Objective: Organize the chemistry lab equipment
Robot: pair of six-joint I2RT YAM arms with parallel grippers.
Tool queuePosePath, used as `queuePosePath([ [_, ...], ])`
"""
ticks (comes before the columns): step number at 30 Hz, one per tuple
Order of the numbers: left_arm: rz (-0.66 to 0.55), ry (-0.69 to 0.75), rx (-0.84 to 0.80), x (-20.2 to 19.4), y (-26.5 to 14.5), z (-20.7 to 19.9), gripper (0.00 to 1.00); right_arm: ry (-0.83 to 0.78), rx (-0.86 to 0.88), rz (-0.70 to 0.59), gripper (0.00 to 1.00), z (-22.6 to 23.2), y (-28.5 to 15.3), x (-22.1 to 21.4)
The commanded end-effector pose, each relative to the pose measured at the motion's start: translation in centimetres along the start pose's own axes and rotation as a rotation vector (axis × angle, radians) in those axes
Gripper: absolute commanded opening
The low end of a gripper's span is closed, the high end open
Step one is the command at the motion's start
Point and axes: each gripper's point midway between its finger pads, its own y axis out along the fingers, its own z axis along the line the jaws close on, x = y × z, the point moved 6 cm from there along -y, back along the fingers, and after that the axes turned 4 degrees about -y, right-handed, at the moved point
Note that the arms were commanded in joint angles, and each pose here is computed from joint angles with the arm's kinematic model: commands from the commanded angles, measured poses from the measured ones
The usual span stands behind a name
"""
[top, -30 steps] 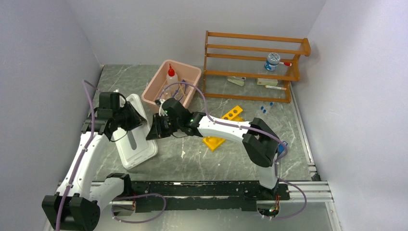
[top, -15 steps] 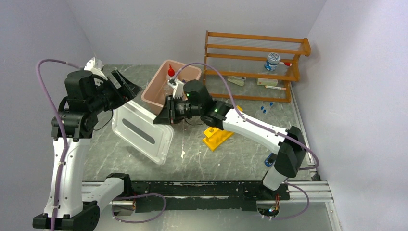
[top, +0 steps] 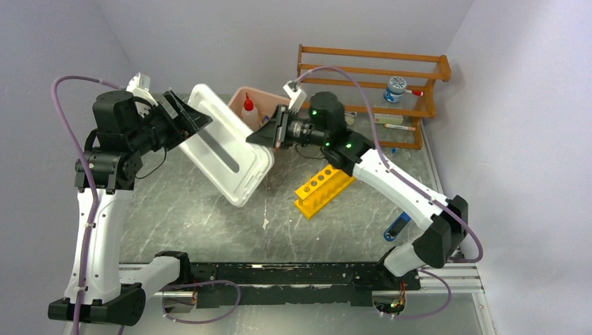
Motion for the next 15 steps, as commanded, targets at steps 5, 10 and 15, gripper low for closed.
queuePosePath([
  [5, 0.106, -0.146, -0.133, -2.8, 1.8, 0.4, 0.85, 0.03, 0.114, -0.267, 0.0, 2.7, -3.8, 6.1],
  [10, 0.156, -0.252, -0.152, -4.9, 4.0, 2.4, 0.9, 0.077, 0.122, -0.354, 0.0, 2.7, -4.1, 7.8],
  [15, 0.163, -0.285, -0.283, -5.3, 4.9, 2.1, 0.91, 0.178, 0.137, -0.413, 0.0, 1.8, -4.7, 8.7],
])
